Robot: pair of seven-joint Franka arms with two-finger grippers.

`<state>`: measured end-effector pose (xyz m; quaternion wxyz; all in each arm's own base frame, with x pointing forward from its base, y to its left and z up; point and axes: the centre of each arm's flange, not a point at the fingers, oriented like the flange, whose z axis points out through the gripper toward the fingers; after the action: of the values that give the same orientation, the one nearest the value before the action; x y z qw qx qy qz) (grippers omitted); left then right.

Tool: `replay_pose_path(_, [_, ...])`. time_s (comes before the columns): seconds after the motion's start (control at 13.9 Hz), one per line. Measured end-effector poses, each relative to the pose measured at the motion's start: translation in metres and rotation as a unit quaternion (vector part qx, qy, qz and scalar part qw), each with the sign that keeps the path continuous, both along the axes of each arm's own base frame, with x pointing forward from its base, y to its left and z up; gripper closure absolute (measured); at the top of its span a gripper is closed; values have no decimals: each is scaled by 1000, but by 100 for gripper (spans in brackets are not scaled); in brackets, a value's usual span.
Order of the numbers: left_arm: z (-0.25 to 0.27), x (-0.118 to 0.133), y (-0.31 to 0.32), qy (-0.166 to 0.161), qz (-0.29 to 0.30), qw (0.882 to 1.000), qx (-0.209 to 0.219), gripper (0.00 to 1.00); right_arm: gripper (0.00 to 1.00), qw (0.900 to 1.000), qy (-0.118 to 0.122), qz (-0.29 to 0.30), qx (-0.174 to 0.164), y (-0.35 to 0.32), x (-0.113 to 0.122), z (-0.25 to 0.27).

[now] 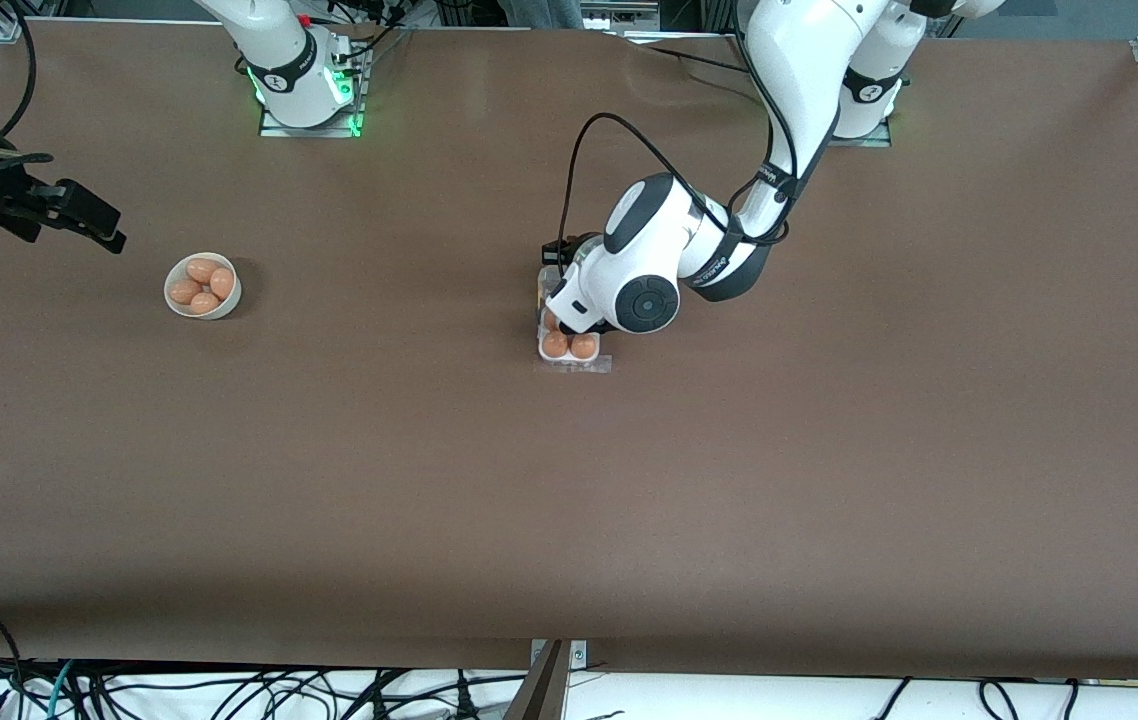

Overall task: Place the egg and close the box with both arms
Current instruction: 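Fold the clear lid over the eggs with the left gripper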

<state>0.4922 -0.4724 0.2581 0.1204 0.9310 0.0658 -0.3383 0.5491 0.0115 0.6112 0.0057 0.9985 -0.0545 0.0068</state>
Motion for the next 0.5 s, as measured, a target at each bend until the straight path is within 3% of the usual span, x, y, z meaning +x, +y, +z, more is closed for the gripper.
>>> replay_pose_path(0.5, [-22, 24, 20, -20, 31, 999, 15, 99, 0, 1000, -1, 8, 0, -11, 4, -4])
